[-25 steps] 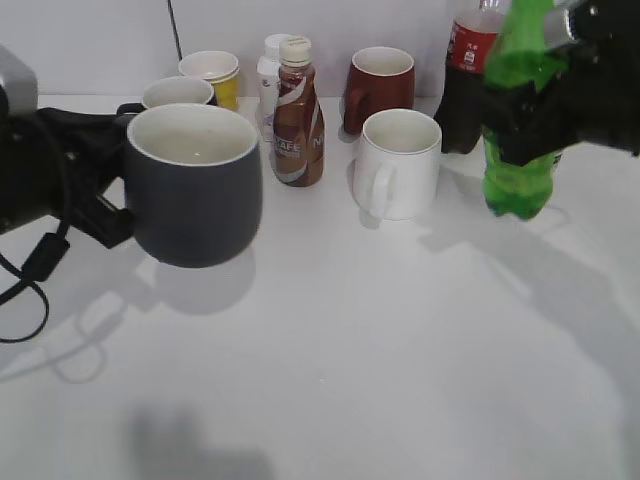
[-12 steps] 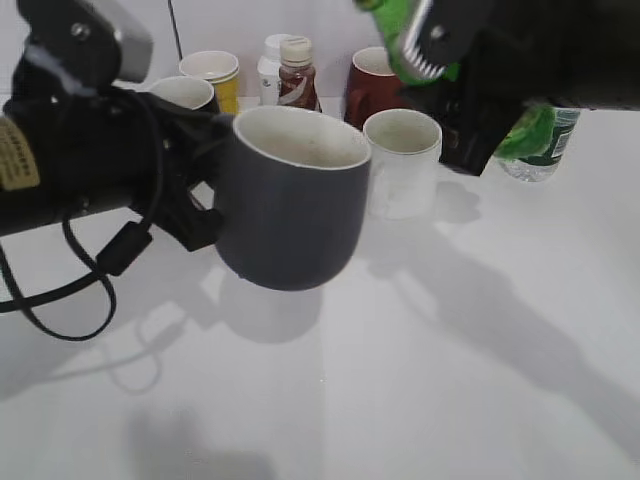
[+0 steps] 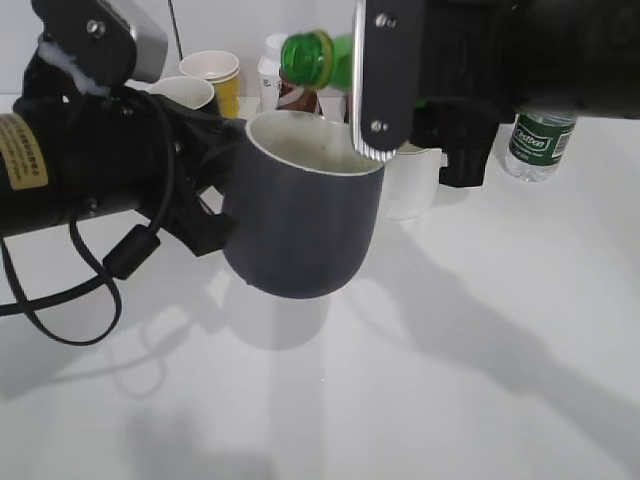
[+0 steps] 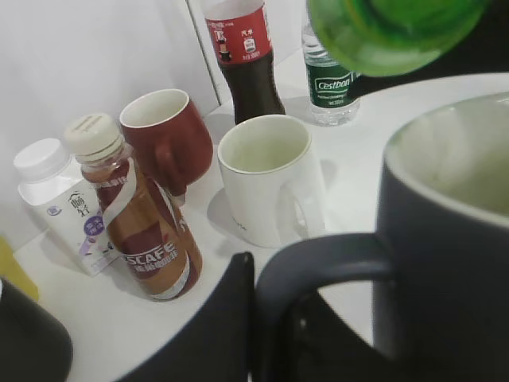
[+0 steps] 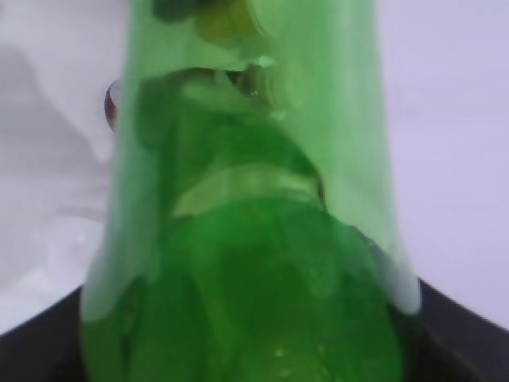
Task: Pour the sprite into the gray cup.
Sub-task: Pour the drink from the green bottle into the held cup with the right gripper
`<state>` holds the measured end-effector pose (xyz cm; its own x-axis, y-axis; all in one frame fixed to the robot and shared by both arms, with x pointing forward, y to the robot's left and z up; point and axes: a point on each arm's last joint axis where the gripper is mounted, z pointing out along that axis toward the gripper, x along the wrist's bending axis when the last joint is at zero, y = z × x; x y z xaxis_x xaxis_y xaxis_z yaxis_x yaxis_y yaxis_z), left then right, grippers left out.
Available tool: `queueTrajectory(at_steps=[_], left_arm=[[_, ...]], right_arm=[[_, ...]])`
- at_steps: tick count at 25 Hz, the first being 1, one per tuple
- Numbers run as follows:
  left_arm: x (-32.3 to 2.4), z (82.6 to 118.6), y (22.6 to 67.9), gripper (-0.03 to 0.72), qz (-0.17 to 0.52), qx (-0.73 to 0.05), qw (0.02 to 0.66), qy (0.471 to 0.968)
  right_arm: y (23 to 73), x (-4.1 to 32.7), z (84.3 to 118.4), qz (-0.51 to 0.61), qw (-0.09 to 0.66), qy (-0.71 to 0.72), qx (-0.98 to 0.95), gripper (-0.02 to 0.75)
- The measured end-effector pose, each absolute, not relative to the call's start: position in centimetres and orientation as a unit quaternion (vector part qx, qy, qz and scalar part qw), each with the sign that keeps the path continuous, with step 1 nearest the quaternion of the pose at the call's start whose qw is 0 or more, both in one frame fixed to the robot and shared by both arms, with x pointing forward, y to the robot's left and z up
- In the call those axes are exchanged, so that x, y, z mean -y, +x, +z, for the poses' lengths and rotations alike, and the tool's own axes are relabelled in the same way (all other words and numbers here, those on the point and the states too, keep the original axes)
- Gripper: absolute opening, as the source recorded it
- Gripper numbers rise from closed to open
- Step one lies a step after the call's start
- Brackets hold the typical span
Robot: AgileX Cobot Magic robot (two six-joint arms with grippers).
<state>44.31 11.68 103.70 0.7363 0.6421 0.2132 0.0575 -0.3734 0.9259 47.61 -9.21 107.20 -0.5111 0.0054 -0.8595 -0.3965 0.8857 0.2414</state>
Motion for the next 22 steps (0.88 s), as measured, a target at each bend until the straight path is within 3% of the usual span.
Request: queueTrajectory(at_steps=[22], left_arm=[[-12.7,103.3,45.0,0.044,0.29,-0.248,0.49,0.784]], right_arm=[[48.1,9.2,107.4,0.121,0.536,-0.233,-0.803,0.48]])
